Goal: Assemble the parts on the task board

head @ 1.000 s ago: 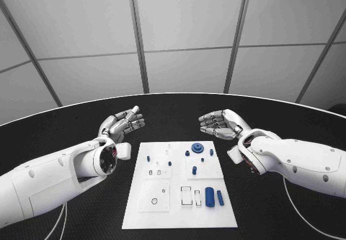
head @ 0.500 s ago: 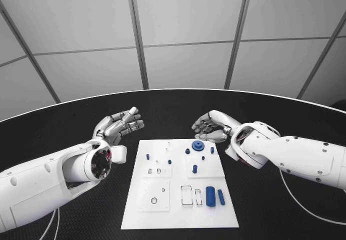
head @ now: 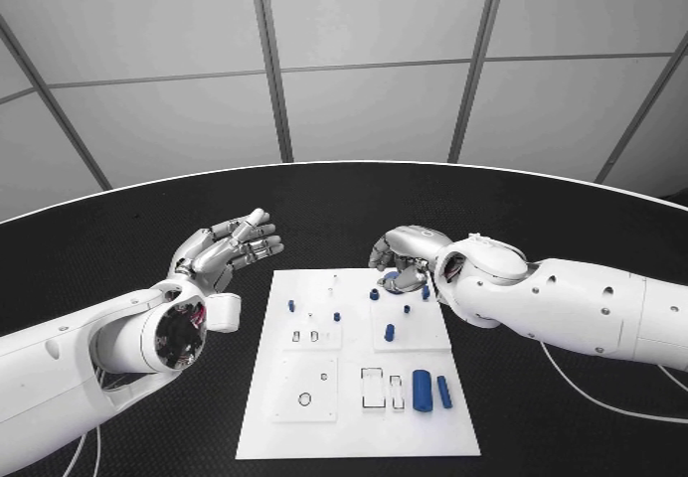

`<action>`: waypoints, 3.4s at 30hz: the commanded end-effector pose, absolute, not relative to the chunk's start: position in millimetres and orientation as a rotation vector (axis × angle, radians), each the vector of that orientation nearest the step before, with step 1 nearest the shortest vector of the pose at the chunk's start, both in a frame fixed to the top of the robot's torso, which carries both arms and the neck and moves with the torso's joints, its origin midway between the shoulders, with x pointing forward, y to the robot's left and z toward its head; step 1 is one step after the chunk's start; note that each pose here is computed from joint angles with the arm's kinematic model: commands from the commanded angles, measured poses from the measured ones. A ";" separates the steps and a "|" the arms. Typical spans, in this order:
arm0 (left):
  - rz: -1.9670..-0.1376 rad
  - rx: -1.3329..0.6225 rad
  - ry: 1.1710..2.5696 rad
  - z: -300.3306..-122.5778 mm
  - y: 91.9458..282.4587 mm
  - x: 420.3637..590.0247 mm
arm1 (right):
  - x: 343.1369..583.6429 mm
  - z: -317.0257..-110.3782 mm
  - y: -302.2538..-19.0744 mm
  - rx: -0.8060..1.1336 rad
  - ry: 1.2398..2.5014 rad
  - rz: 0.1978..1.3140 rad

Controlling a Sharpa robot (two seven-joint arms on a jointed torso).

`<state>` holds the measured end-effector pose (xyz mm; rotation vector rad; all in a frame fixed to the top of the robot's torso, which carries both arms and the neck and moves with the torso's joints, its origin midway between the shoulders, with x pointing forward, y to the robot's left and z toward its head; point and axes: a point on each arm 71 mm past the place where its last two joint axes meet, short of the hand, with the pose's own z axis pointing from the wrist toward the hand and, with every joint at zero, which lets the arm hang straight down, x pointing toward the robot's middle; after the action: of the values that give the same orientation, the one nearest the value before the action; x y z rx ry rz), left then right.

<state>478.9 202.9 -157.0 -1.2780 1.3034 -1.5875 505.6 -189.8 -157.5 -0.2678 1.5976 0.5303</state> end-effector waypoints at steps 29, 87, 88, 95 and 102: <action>-1.629 -1.261 1.326 -145.9 198.4 472.4 | 513.1 -163.5 -191.1 -0.369 1.682 0.347; -1.639 -1.261 1.341 -144.8 199.7 472.6 | 512.5 -156.8 -186.1 -0.342 1.595 0.391; -1.640 -1.261 1.341 -144.9 199.5 472.8 | 512.1 -155.9 -185.4 -0.338 1.587 0.395; -1.642 -1.261 1.343 -145.2 198.5 473.8 | 514.1 -148.7 -179.7 -0.305 1.534 0.410; -1.639 -1.262 1.342 -145.3 198.4 473.9 | 522.6 -142.7 -172.8 -0.283 1.506 0.401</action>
<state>473.9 198.4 -145.3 -1.2616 1.3418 -1.6389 521.7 -174.3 -142.9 -0.2839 1.5070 0.4009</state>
